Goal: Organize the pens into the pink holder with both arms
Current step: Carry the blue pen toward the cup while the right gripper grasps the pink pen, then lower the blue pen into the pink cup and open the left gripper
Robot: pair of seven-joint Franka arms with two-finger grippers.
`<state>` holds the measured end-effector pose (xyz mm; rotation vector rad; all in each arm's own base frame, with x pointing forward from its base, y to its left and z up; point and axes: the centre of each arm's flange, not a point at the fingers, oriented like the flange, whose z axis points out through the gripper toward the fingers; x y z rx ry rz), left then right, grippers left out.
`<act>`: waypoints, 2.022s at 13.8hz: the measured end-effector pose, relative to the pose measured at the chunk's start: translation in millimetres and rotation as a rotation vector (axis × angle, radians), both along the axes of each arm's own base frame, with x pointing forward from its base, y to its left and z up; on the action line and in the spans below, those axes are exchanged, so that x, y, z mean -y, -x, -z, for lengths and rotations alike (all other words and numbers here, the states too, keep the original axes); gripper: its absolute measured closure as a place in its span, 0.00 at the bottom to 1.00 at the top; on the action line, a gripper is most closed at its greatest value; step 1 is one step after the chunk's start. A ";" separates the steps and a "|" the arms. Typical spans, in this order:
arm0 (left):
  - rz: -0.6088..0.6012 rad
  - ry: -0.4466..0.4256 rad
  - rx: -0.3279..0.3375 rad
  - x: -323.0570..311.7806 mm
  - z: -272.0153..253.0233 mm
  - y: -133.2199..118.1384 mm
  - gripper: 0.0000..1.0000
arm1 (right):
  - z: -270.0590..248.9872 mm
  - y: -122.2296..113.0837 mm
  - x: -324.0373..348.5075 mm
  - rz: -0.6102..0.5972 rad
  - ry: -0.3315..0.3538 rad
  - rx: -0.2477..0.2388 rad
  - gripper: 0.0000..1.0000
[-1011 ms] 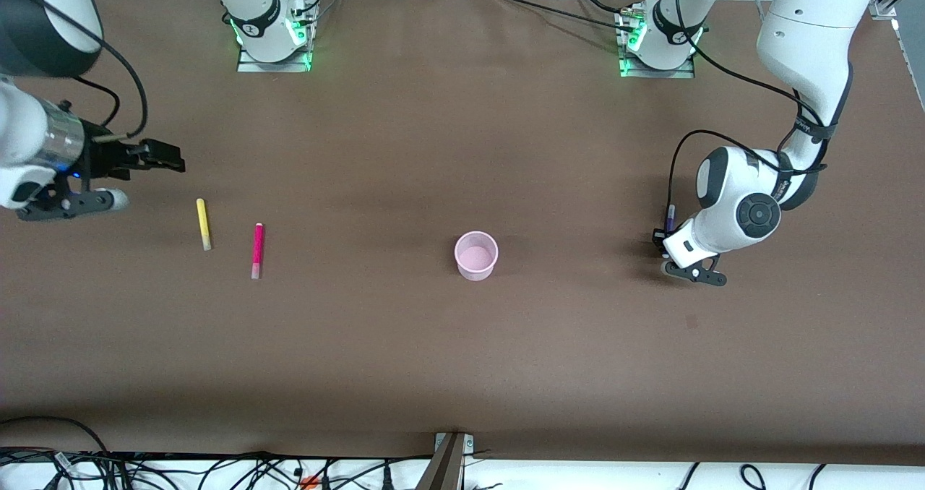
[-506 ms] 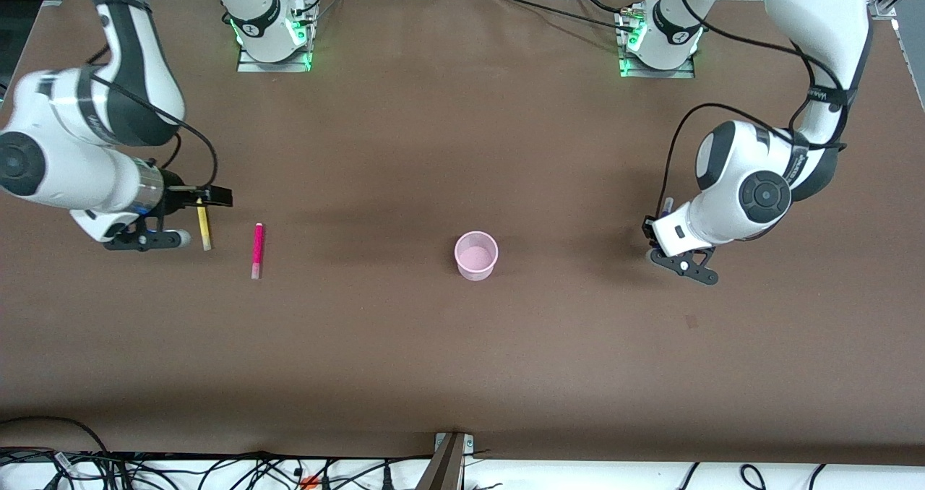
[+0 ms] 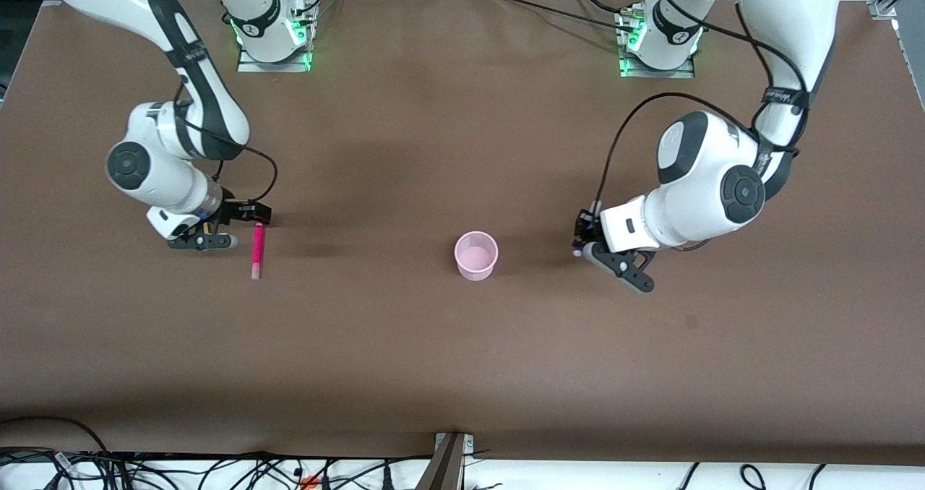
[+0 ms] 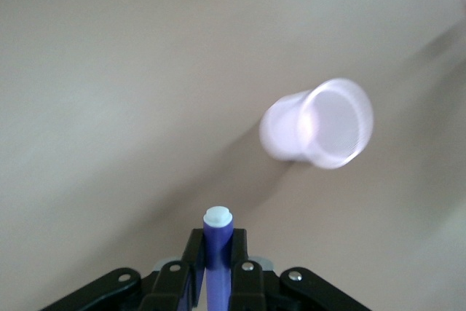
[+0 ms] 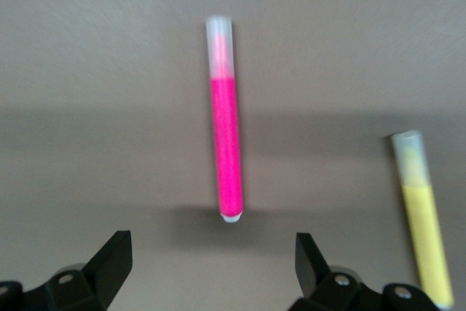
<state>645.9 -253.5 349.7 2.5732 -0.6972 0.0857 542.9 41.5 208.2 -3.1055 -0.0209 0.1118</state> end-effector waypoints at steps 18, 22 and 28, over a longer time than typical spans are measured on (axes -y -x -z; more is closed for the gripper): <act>0.127 0.212 0.551 154.6 39.5 33.6 0.81 | 31.3 -2.6 4.8 -0.029 0.000 0.091 0.71; 0.143 0.198 0.533 160.3 56.9 49.2 0.81 | 30.8 -2.8 5.4 -0.030 0.001 0.092 0.82; 0.141 0.201 0.484 158.3 32.6 53.3 0.26 | 7.1 -13.1 3.9 -0.036 -0.001 0.020 0.82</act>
